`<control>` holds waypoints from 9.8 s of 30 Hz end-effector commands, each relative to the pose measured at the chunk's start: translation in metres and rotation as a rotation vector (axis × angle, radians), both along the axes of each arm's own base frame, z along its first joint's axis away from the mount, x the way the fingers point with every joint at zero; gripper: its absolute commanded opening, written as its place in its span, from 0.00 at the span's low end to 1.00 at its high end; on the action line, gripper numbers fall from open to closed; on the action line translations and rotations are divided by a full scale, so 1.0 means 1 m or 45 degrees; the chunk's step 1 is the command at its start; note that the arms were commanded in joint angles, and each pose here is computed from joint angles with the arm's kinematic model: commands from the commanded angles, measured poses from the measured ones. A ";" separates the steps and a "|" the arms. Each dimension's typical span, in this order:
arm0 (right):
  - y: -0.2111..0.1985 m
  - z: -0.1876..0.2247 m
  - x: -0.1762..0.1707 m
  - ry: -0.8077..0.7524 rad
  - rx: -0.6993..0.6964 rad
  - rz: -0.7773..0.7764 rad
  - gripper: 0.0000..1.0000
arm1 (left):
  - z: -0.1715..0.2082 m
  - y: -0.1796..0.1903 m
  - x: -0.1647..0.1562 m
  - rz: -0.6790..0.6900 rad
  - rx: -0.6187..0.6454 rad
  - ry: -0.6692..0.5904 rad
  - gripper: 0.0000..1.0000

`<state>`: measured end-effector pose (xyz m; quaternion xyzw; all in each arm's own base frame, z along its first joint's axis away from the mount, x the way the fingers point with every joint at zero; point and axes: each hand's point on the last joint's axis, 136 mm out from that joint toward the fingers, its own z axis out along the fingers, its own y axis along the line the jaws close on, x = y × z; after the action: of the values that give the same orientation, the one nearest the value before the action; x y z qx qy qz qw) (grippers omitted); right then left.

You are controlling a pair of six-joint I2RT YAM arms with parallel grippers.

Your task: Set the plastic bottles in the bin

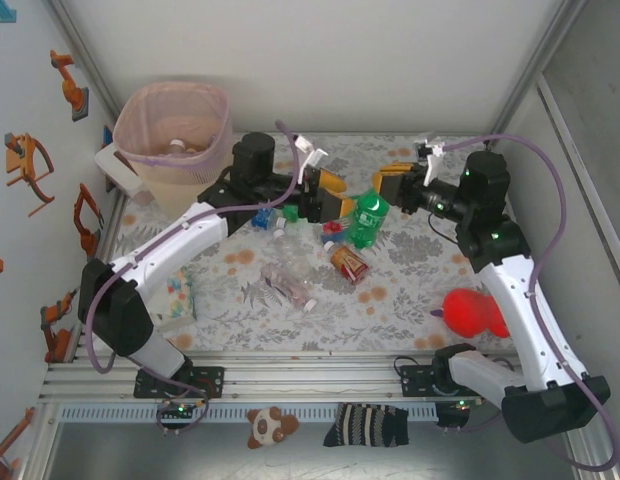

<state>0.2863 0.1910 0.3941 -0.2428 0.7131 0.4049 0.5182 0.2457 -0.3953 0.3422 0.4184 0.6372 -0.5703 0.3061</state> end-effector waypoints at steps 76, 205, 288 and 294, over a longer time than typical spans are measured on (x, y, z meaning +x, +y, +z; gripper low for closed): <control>-0.030 0.063 -0.048 -0.296 -0.065 -0.225 0.66 | 0.071 0.204 0.119 0.892 0.229 -0.210 0.54; -0.080 -0.281 0.185 1.172 0.879 -0.832 0.62 | 0.025 0.317 0.114 1.614 0.148 0.257 0.88; -0.061 -0.251 0.222 1.125 0.701 -0.773 0.25 | 0.048 0.312 0.104 1.511 0.037 0.188 0.88; -0.061 -0.193 0.198 0.918 0.482 -0.695 0.25 | 0.057 0.291 0.101 1.367 0.001 0.120 0.87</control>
<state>0.4941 0.1288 0.1708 0.2781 0.7765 0.4634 0.3240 0.3535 -0.0871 0.3828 -0.0483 0.7967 -0.3256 0.5069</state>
